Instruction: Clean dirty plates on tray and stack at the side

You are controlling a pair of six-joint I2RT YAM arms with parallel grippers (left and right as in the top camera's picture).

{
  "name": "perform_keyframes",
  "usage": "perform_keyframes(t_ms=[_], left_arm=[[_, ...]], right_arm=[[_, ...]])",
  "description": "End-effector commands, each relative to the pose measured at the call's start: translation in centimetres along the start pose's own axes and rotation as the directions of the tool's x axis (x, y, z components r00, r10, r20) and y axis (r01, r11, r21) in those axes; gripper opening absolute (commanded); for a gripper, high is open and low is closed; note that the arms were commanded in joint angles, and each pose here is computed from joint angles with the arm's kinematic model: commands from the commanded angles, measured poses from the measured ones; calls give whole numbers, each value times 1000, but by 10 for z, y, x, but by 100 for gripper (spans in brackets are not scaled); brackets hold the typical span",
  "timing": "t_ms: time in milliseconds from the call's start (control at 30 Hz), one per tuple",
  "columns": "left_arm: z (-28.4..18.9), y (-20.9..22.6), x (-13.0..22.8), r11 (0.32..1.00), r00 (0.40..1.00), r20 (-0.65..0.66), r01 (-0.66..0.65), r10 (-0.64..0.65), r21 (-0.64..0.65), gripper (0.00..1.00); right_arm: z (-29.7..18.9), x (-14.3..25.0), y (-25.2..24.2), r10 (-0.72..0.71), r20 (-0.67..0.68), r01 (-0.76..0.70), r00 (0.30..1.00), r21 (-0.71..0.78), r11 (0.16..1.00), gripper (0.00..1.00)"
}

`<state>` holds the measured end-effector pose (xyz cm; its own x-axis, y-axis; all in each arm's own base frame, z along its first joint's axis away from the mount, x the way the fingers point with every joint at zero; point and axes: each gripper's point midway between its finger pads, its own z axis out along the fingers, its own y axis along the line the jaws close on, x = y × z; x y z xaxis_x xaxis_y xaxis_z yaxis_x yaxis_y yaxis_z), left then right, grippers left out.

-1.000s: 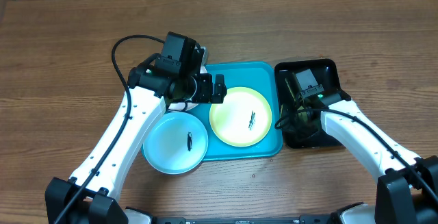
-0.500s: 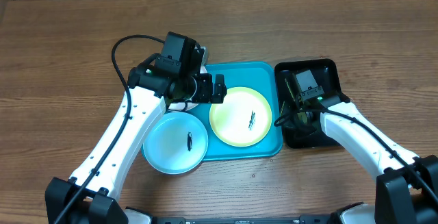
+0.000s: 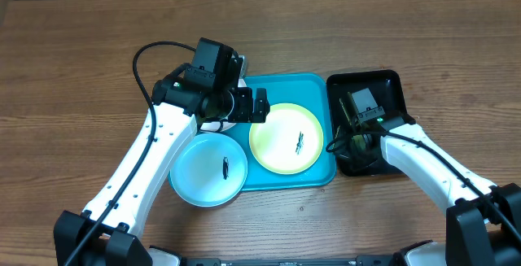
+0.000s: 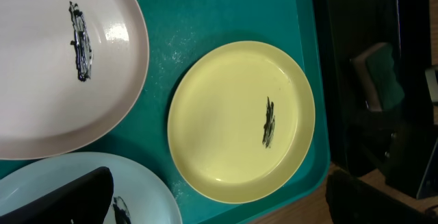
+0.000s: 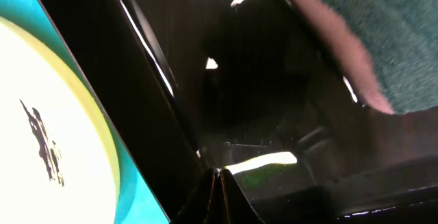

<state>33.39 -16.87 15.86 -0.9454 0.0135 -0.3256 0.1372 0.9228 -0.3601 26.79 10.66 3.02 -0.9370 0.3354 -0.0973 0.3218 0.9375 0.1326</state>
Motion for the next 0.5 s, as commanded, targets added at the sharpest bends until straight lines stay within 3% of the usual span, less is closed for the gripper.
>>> perform_keyframes(t_ms=[0, 467], left_arm=[[0, -2, -2, 1000, 1000, 6, -19, 19, -2, 100], [0, -2, -2, 1000, 1000, 6, -19, 19, -2, 100]], right_arm=[[0, 7, 8, 4, -33, -5, 999, -48, 999, 4], [-2, 19, 22, -3, -103, -11, 995, -130, 992, 4]])
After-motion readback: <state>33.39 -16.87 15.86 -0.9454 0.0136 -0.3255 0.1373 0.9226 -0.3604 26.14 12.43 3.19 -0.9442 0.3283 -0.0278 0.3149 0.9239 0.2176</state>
